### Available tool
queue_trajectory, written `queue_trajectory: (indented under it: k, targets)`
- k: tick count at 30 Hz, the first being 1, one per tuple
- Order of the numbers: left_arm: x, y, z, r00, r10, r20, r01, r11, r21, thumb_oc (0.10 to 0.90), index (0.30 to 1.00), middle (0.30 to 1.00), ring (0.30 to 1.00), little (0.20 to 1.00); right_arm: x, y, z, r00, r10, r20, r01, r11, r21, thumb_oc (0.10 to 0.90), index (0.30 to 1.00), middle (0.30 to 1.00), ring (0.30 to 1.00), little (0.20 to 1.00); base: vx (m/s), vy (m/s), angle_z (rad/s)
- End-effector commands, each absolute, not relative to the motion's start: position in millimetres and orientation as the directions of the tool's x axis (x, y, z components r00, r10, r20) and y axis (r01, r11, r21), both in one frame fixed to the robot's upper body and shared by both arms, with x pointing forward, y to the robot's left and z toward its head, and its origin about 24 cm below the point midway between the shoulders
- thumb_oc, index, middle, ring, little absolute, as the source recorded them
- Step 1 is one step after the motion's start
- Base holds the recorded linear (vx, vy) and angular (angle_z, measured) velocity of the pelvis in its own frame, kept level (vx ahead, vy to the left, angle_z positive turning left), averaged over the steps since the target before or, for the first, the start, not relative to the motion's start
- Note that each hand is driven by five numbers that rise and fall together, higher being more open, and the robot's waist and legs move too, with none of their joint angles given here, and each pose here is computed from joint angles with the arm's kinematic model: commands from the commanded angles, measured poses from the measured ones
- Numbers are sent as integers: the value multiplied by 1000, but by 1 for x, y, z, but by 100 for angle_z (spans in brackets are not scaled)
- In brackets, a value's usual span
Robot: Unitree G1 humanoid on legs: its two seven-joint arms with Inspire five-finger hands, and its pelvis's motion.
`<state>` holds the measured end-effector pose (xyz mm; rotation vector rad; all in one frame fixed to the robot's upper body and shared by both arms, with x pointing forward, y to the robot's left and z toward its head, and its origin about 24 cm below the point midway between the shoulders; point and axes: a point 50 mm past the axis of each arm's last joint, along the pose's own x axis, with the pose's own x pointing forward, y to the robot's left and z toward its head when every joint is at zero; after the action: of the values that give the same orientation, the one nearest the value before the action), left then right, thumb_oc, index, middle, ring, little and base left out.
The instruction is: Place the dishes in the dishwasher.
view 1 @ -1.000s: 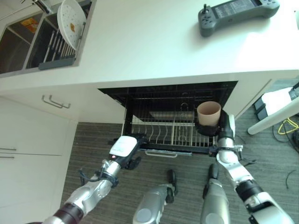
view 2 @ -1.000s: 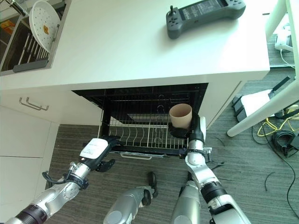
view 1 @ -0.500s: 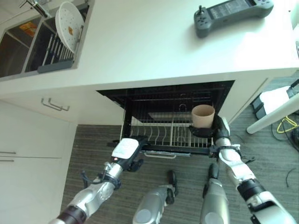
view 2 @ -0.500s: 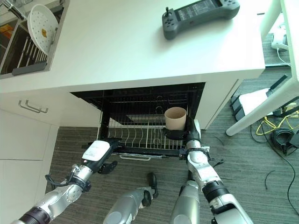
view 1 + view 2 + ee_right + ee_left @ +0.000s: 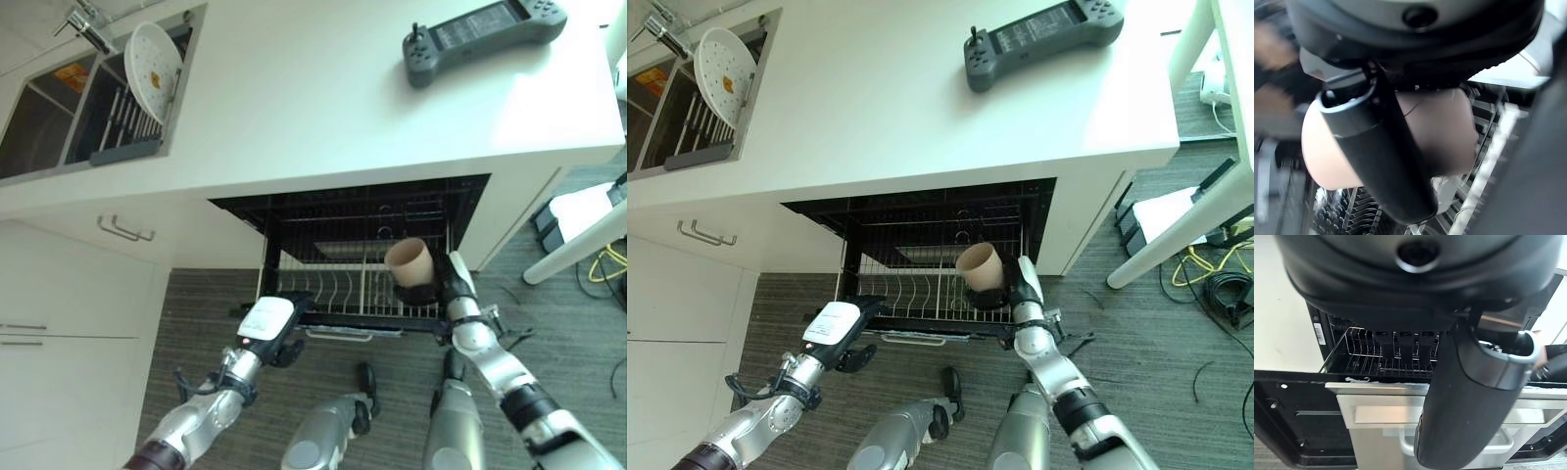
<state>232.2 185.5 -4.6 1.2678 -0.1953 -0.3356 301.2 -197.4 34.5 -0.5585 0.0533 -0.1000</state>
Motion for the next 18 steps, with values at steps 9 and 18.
queue_trajectory:
  k: [9, 18]
  targets:
    - [234, 193, 7, 944, -307, 122, -17, 323, 946, 800, 900, 900, 900, 900, 266, -225, 23, 965, -207, 161, 262, 730, -631, 800, 900, 900, 900, 900, 0, 0, 0]
    - [230, 195, 4, 943, -315, 106, -1, 318, 948, 800, 900, 900, 900, 900, 253, -224, -24, 952, -98, -291, -6, 942, -335, 800, 900, 900, 900, 900, 9, 0, -1]
